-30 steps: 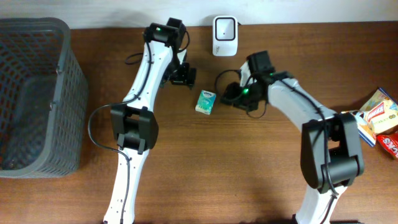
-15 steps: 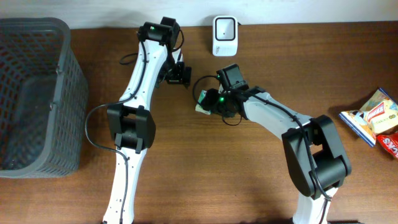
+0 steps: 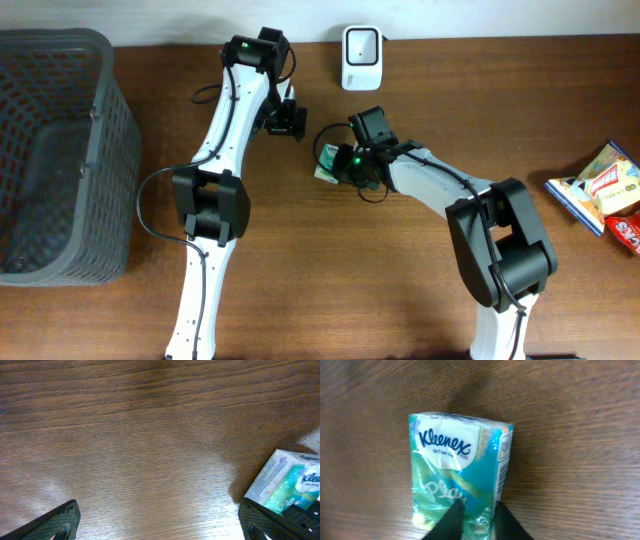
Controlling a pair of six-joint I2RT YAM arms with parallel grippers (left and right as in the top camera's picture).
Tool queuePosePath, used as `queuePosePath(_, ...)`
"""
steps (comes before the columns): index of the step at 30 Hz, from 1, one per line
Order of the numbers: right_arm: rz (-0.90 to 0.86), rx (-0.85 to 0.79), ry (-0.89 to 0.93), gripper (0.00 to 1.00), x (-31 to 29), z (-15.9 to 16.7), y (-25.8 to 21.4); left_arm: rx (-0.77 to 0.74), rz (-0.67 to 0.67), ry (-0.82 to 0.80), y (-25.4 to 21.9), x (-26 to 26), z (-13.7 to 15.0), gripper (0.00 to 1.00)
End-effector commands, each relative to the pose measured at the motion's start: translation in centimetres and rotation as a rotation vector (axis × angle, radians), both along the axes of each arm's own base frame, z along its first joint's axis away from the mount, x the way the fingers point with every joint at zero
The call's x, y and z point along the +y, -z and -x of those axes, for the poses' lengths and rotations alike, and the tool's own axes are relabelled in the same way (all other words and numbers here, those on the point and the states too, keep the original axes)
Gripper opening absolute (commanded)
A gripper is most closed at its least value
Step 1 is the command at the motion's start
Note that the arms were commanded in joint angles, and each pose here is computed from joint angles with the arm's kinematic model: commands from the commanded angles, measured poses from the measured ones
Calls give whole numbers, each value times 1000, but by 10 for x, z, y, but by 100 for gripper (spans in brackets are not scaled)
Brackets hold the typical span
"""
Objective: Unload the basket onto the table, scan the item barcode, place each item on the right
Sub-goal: 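Reach the right gripper to the tissue pack and grasp it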
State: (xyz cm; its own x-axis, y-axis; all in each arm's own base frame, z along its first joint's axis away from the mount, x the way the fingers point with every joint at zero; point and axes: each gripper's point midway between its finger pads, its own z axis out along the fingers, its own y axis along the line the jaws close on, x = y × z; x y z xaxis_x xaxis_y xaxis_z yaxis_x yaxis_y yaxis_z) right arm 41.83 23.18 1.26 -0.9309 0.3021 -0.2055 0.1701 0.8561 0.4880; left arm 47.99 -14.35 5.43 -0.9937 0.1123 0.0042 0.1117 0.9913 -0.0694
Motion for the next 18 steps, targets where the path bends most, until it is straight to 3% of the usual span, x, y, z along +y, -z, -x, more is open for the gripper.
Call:
queuePosePath(1, 18, 45, 5, 7, -5, 7, 16, -14, -11, -15, -7, 4, -1, 99)
queuePosePath(6, 79, 18, -14, 4, -16, 0, -1, -14, -11, -15, -7, 4, -1, 99)
queuePosePath(14, 775, 4, -93, 4, -119, 2, -50, -15, -11, -15, -7, 4, -1, 99)
queuePosePath(18, 1008, 57, -88, 4, -156, 14, -53, -15, -10, -15, -7, 4, -1, 99)
